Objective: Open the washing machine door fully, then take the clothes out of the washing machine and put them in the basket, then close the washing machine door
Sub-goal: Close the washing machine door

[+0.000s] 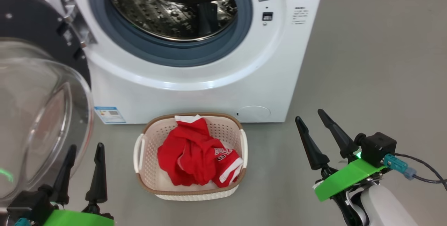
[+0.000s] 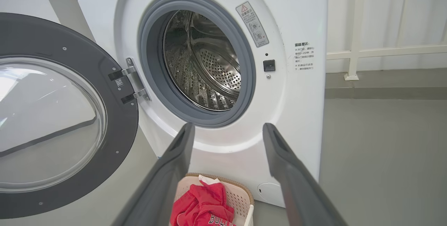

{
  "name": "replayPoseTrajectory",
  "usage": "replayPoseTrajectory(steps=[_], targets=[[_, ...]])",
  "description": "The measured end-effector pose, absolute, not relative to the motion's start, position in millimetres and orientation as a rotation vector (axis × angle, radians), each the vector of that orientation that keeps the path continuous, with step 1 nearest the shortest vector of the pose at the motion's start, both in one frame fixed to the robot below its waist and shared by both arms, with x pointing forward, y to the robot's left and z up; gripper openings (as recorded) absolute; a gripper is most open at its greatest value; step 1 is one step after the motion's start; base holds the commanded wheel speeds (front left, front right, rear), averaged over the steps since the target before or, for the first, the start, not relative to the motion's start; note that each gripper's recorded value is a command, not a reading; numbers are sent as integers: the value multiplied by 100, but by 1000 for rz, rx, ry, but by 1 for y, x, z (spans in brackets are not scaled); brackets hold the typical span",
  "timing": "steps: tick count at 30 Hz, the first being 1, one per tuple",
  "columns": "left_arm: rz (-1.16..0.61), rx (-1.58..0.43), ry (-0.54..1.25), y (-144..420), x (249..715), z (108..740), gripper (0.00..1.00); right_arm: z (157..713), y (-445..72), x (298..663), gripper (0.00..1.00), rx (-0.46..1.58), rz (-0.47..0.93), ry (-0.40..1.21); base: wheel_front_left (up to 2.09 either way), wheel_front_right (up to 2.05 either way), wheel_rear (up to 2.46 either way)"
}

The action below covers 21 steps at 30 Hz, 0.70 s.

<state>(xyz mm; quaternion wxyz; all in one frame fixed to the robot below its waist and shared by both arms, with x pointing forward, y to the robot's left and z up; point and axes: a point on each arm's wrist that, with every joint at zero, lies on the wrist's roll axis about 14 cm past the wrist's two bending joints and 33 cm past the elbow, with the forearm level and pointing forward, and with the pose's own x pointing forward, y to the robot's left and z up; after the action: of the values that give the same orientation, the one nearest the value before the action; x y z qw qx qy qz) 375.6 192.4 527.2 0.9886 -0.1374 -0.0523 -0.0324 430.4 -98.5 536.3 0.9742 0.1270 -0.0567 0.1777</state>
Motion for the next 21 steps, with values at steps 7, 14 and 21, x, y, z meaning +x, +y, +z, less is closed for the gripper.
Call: replayPoseTrajectory(steps=[7,14,21], targets=[[-7,-268,-114,211,361,529,100,530,-75,430,100,258,421,-89,0,0,0],[58,-262,-111,230,342,526,100,531,-47,431,100,266,497,-81,0,0,0],[135,-253,-123,251,323,528,100,531,-20,432,100,262,572,-71,0,0,0]])
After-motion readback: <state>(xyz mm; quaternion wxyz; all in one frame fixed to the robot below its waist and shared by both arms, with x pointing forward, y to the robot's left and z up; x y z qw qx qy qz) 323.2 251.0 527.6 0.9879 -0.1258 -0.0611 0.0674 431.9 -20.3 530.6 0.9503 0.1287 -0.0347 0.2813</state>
